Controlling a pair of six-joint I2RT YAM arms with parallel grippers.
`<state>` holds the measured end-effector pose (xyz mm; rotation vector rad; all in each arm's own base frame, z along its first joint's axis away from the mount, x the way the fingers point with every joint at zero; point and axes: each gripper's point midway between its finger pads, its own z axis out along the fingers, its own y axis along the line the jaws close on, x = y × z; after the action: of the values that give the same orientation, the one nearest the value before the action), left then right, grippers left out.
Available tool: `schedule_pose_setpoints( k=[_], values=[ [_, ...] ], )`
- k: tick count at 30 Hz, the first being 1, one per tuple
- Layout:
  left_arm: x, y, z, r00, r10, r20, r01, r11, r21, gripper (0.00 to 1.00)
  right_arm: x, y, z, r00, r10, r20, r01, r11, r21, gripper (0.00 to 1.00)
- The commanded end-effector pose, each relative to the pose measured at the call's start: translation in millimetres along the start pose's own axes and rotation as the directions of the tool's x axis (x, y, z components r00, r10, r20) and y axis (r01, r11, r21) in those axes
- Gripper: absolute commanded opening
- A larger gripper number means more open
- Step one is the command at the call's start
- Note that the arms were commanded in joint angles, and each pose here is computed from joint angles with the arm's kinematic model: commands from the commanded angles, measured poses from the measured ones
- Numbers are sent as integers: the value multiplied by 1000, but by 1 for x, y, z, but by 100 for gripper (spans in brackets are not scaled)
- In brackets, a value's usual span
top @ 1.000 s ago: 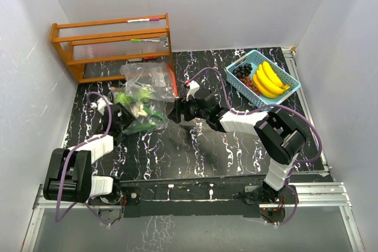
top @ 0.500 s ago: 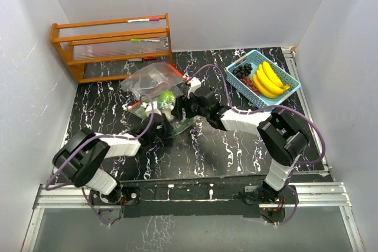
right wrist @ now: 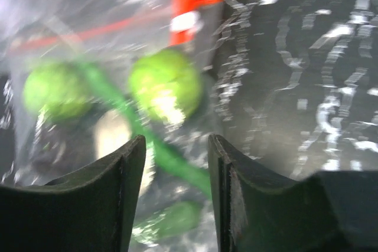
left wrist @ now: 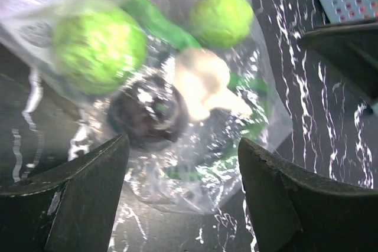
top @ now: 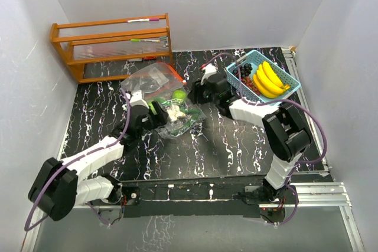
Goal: Open the zip-top bag and remove the fake food
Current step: Pick up the zipper food storage bag at the center of the board.
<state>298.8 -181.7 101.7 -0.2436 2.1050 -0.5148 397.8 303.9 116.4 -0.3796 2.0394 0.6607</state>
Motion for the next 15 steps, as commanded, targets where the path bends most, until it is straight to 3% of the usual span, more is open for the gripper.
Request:
schedule_pose_setpoints(
  k=[1,3,4,9,15],
  values=[
    [-9,24,-15,1000,-26,8,26,998,-59,71,-28,-49,5,995,91,51,-93,994,50,39],
    [-16,20,-18,999,-33,25,34,998,-45,70,-14,-56,4,995,91,28,-92,993,67,24],
    [-19,18,-18,999,-36,28,37,999,-40,70,-7,-56,4,996,89,14,-90,994,61,22],
    [-18,9,-15,999,-41,6,41,999,-3,71,31,-39,4,994,83,-71,-83,997,-4,21],
    [-29,14,-17,997,-77,17,77,997,9,73,78,29,-1,986,28,-164,-46,993,-111,22]
  ],
)
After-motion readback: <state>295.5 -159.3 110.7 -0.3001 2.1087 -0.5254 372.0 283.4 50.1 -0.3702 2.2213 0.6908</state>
